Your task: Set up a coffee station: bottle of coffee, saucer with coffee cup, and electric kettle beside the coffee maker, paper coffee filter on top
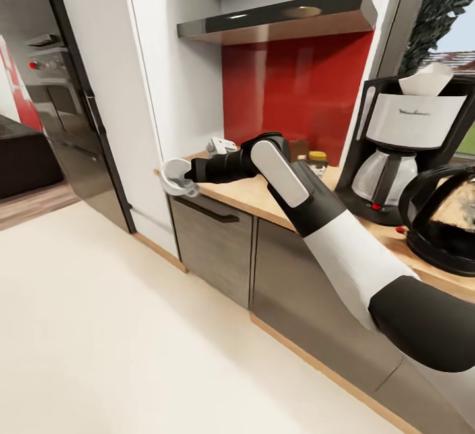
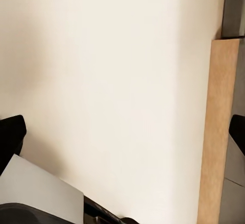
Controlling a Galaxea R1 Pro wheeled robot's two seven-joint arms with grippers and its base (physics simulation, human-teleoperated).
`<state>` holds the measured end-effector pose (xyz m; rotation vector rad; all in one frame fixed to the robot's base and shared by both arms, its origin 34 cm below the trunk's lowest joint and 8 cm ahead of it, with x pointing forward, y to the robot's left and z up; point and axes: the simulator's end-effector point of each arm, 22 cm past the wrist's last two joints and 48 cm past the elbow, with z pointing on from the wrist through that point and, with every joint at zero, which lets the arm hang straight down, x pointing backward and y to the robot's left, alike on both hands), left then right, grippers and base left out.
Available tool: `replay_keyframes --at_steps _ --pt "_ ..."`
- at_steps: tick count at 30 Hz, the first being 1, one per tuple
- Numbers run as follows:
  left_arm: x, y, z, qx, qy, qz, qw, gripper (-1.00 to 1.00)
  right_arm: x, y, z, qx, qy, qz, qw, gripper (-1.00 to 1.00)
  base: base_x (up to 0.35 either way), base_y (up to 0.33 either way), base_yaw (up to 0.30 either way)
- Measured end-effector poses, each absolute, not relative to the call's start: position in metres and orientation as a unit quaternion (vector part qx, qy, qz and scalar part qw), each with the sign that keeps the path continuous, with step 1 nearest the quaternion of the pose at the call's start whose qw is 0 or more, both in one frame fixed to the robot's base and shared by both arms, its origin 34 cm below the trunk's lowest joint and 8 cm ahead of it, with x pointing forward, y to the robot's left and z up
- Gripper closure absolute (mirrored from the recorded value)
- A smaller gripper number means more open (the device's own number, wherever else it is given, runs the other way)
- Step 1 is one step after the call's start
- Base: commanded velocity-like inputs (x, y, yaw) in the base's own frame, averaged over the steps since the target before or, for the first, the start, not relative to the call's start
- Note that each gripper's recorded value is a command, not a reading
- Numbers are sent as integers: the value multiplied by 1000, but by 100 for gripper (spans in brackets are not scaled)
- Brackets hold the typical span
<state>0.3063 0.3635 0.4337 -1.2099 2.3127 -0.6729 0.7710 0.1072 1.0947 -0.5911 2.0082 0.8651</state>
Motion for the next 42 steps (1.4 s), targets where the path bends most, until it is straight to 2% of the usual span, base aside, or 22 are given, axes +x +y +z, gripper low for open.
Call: replay_keyframes --at_steps 5,13,18,27,42 --pt "306 363 434 -438 837 -243 221 -100 771 107 1095 -236 803 346 424 100 0 202 -145" --pt "307 364 434 -437 837 -244 222 -100 771 106 1096 -236 803 345 425 100 0 23 -241" --pt "307 364 434 -437 837 -244 222 -100 771 106 1096 -236 803 345 426 100 6 12 -62" --pt "307 363 434 -437 836 -244 223 -100 770 106 1096 -236 803 345 425 100 135 227 -194" --pt "307 364 434 -437 837 -244 223 -100 771 106 1096 -236 803 345 425 100 26 72 -181"
